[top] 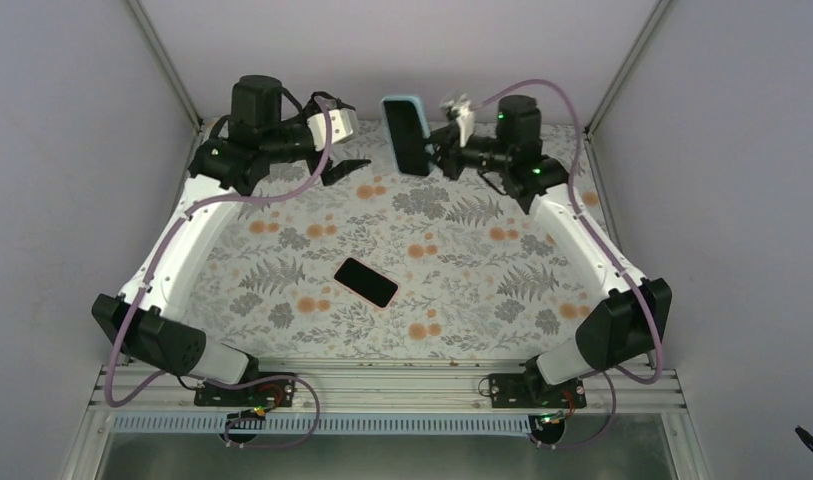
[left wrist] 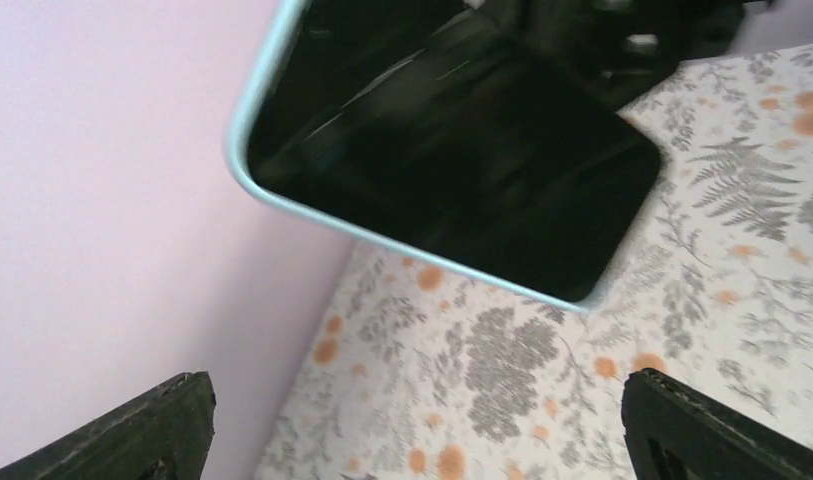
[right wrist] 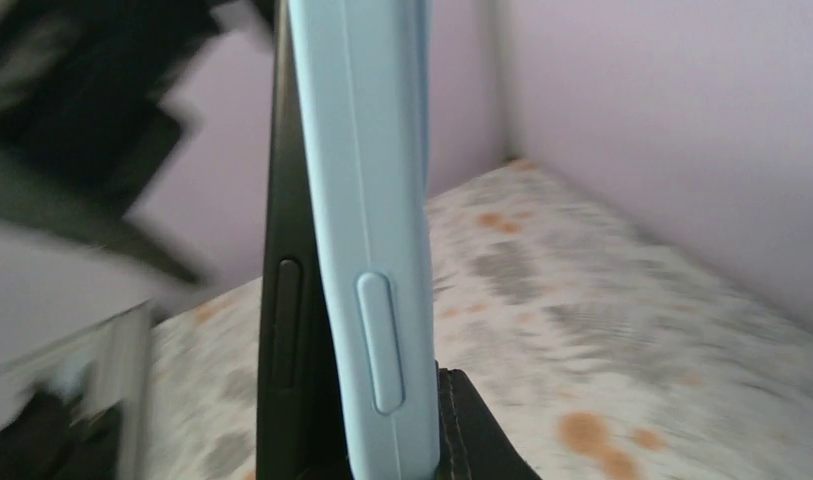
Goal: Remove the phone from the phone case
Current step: Remove the phone case from the phone.
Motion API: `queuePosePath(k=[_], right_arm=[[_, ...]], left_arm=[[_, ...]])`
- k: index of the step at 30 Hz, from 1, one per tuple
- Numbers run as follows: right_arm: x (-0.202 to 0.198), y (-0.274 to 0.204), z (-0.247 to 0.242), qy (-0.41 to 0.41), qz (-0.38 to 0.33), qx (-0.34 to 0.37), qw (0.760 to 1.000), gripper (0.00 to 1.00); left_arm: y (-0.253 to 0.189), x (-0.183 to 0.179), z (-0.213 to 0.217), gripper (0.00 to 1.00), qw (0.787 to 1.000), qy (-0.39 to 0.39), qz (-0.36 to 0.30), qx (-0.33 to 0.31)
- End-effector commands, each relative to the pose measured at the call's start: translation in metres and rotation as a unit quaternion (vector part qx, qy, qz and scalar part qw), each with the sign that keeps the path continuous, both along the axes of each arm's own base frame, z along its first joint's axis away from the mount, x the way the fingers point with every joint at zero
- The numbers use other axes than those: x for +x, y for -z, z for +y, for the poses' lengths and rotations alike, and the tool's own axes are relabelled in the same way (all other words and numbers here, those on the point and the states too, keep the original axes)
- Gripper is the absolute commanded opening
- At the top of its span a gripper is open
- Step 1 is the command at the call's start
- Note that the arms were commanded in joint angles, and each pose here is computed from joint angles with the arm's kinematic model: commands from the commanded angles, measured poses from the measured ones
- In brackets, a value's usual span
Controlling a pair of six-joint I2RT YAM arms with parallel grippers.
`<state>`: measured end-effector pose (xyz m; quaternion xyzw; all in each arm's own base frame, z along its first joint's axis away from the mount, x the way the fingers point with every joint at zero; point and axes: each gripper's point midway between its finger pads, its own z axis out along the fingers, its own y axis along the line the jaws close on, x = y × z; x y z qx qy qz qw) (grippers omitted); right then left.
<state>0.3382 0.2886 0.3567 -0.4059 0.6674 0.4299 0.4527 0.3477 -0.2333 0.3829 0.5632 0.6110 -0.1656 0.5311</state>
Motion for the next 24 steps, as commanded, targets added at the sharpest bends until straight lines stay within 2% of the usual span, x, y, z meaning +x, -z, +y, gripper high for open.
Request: queuePosePath(k=[1, 6, 9, 13, 20, 24], right_arm=[[0.084, -0.022, -0.061, 0.238, 0.011, 0.046, 0.970, 0.03], [0.117, -0.054, -0.085, 0.335, 0.004, 0.106, 0.936, 0.03], [0.130, -0.063, -0.087, 0.354, 0.021, 0.124, 0.927, 0.03], [0.133, -0.068, -0.079, 0.350, 0.024, 0.127, 0.928, 0.03], [0.113, -0.089, -0.074, 0.340, -0.011, 0.129, 0.932, 0.03], [0.109, -0.093, -0.071, 0.326, -0.015, 0.131, 0.936, 0.03]], left_arm=[[-0.038, 0.004, -0.022, 1.00, 0.993, -0.018, -0.105, -0.043], [-0.010, 0.029, -0.074, 1.00, 0.990, -0.081, -0.111, -0.043], [-0.014, 0.036, -0.089, 1.00, 0.980, -0.104, -0.154, -0.066], [-0.023, 0.056, -0.102, 1.00, 0.973, -0.129, -0.169, -0.088], [-0.022, 0.086, -0.105, 1.00, 0.963, -0.179, -0.171, -0.107], [-0.020, 0.089, -0.116, 1.00, 0.967, -0.166, -0.160, -0.107]])
